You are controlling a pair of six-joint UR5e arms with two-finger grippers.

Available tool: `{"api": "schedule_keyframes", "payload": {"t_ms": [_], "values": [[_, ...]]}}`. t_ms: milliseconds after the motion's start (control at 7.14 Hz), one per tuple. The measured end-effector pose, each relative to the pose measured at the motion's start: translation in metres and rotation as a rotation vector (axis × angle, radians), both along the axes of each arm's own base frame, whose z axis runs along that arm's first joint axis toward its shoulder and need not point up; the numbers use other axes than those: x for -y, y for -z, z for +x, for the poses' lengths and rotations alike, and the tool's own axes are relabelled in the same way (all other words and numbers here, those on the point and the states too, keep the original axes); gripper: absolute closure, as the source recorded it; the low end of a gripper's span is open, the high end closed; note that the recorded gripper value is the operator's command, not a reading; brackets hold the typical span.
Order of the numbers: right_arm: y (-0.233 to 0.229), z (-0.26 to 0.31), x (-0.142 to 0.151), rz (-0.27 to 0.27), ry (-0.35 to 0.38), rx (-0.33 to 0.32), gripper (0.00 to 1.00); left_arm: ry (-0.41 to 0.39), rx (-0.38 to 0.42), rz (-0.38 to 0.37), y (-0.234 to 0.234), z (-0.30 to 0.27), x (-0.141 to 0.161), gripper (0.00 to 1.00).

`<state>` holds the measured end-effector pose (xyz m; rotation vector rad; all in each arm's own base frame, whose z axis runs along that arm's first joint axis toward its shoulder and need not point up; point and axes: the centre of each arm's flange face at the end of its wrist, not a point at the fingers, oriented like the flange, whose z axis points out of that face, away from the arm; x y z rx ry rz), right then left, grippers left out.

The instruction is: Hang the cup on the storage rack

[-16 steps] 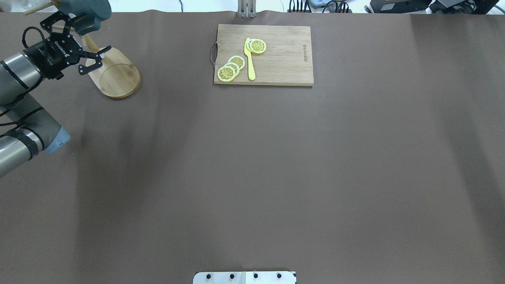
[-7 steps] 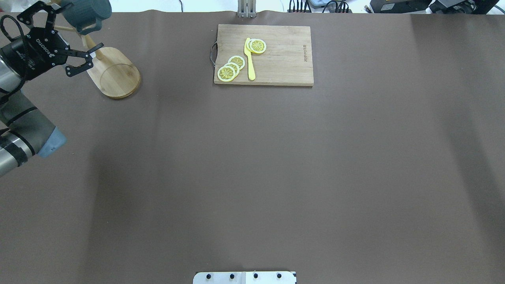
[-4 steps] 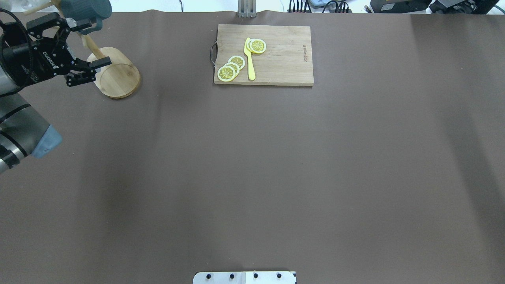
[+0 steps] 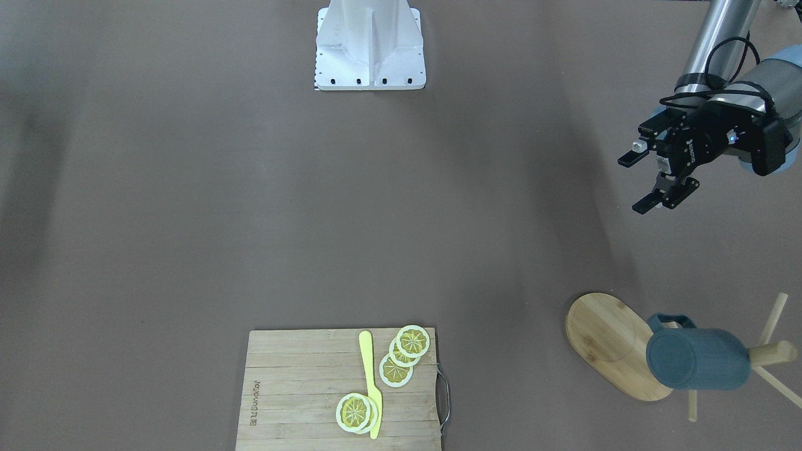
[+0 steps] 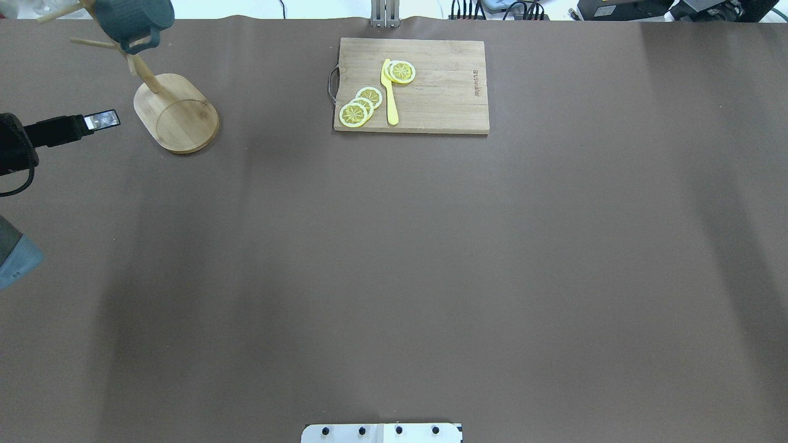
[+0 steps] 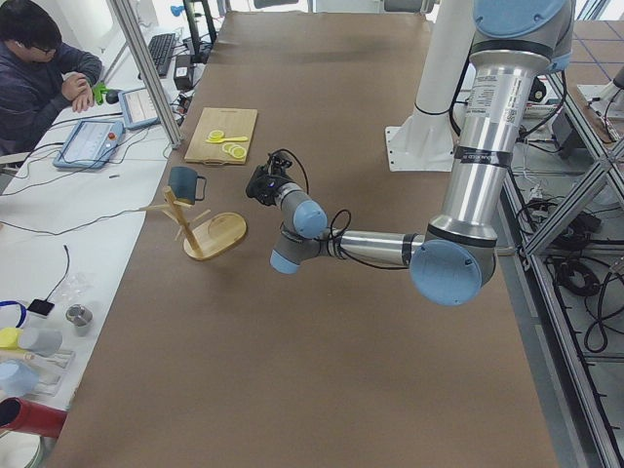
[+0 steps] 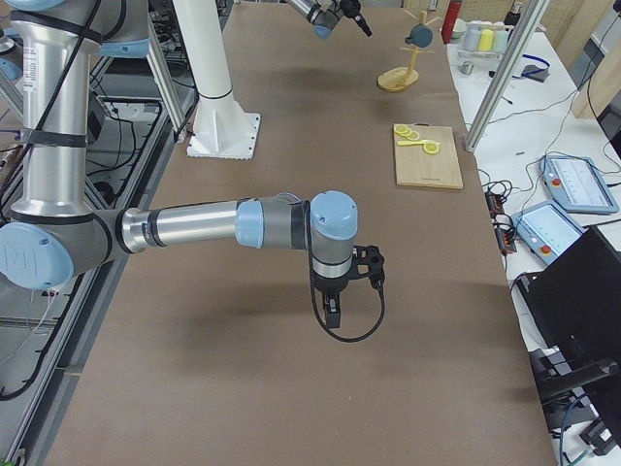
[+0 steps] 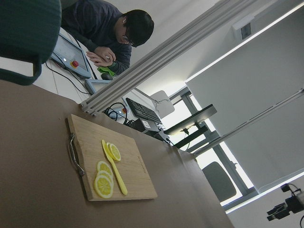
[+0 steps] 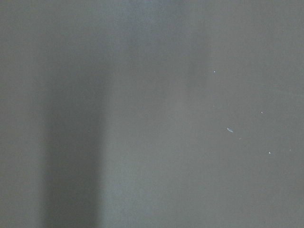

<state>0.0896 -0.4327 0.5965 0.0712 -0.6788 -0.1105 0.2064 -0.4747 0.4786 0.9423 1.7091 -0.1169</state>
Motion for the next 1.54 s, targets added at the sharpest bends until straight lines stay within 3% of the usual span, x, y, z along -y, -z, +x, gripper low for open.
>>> {"api": "schedule_keyframes", "payload": {"t_ms": [420,841,1542], "values": [[-0.002,0.000,-0.002,-0.003,0.000,0.000,0.00,0.142,0.386,0.191,-0.035,-0.017,0.008,0.01],[-0.003,0.000,-0.004,-0.006,0.001,0.000,0.00,0.175,0.708,0.307,-0.057,-0.082,0.037,0.01],[-0.003,0.000,-0.004,-0.006,0.001,0.000,0.00,0.129,1.274,0.364,-0.110,-0.199,0.082,0.01]]}}
